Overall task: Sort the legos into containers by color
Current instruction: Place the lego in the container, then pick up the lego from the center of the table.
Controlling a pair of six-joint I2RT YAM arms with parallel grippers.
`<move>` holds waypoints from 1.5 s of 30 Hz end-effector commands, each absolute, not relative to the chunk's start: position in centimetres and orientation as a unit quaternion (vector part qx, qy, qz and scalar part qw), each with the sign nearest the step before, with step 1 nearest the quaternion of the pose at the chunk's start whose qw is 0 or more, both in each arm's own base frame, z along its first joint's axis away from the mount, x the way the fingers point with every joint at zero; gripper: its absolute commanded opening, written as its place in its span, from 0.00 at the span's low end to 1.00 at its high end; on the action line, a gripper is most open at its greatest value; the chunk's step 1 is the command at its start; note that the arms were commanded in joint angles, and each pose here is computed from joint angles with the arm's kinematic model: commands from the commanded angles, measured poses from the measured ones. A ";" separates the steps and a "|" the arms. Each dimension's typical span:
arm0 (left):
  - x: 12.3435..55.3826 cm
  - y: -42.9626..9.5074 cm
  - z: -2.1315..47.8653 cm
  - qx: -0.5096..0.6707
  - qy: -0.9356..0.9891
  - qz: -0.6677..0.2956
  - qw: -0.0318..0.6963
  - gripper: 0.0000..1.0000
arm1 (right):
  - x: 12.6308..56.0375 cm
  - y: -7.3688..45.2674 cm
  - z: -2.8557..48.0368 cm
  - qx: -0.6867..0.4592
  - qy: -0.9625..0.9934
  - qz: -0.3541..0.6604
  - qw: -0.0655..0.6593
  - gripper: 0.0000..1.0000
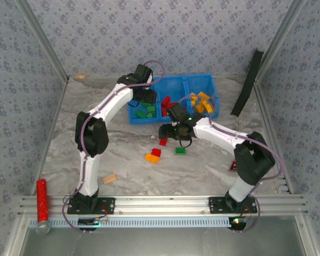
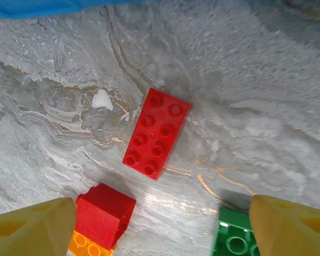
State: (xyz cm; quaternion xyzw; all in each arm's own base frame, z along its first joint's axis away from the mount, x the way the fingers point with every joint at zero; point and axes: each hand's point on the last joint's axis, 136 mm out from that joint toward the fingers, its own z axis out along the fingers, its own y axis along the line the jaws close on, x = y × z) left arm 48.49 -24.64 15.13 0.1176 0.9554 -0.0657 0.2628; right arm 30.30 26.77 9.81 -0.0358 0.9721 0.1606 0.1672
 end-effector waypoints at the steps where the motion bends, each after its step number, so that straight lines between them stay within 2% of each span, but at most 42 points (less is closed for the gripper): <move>1: 49.7 -24.9 15.0 0.117 0.955 -0.076 0.260 0.58 | 30.7 27.5 9.4 -0.007 0.975 0.149 0.163 0.86; 8: 50.3 -24.5 14.0 0.107 0.959 -0.077 0.251 0.64 | 30.6 29.1 6.8 -0.013 0.981 0.137 0.135 0.83; 14: 50.3 -24.3 14.9 0.104 0.958 -0.080 0.254 0.69 | 30.6 29.2 4.3 -0.027 0.989 0.096 0.105 0.77; 28: 49.2 -24.1 17.7 0.107 0.954 -0.093 0.265 0.72 | 30.5 28.4 2.1 -0.041 0.993 0.055 0.092 0.43; 33: 48.8 -24.0 17.3 0.104 0.956 -0.093 0.257 0.73 | 30.3 27.8 2.9 -0.049 0.992 0.057 0.099 0.33; 40: 47.3 -23.3 20.2 0.102 0.950 -0.102 0.276 0.73 | 30.1 26.3 6.3 -0.075 0.988 0.056 0.119 0.28; 45: 43.9 -21.7 22.7 0.097 0.948 -0.107 0.284 0.74 | 31.3 24.3 10.5 -0.090 0.982 0.050 0.156 0.27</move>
